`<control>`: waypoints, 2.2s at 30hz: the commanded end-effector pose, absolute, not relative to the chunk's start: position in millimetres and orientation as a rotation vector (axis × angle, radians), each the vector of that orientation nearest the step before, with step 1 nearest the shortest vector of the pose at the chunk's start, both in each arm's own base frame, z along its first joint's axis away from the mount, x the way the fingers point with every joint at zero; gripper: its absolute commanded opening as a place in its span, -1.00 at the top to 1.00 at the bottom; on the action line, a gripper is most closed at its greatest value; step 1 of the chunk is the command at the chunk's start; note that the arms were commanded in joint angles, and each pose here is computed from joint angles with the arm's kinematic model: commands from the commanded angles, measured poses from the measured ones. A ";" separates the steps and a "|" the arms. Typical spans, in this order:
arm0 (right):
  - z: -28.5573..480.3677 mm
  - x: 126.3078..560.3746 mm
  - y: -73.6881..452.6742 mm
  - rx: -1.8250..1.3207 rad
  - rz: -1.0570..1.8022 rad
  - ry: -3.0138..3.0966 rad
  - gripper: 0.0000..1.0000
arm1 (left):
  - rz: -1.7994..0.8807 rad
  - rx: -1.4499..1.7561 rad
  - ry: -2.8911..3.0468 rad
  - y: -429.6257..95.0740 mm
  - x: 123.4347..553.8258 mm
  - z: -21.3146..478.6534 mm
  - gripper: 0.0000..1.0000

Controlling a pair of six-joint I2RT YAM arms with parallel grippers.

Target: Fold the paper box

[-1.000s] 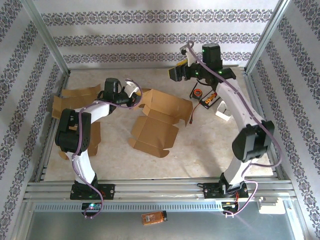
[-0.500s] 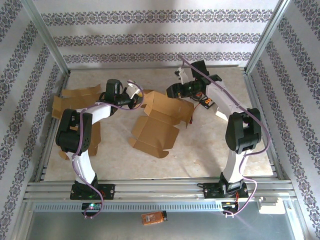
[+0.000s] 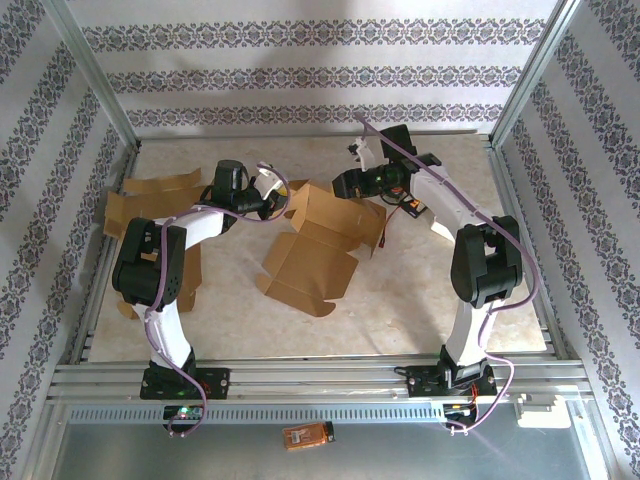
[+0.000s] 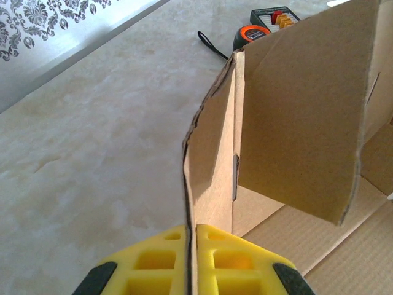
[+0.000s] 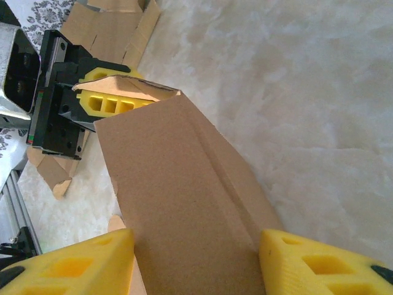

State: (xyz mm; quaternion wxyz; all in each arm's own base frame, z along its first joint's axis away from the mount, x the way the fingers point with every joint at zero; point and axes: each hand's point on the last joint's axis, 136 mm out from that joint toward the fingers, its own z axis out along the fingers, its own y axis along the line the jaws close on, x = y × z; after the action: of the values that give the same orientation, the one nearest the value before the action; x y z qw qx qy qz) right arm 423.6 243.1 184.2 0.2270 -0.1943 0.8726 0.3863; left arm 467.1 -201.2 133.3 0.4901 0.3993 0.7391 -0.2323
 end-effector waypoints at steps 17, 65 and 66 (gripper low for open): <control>216.3 445.3 215.3 -0.224 1.206 2.393 -0.24 | -0.547 1.027 1.681 -218.4 463.8 151.7 1.00; 152.0 416.2 265.6 -0.427 1.000 2.511 0.33 | -0.664 0.491 1.872 -242.1 442.3 162.9 0.77; 150.9 415.8 266.2 -0.430 0.993 2.512 0.34 | -0.684 0.474 1.870 -244.1 439.9 161.1 0.72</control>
State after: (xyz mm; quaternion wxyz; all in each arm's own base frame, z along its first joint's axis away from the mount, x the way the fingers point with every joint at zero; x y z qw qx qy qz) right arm 421.2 265.3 158.6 0.1996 -0.1499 0.8918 0.3773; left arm 437.4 -232.2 126.0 0.4717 0.2322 0.8117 -0.2544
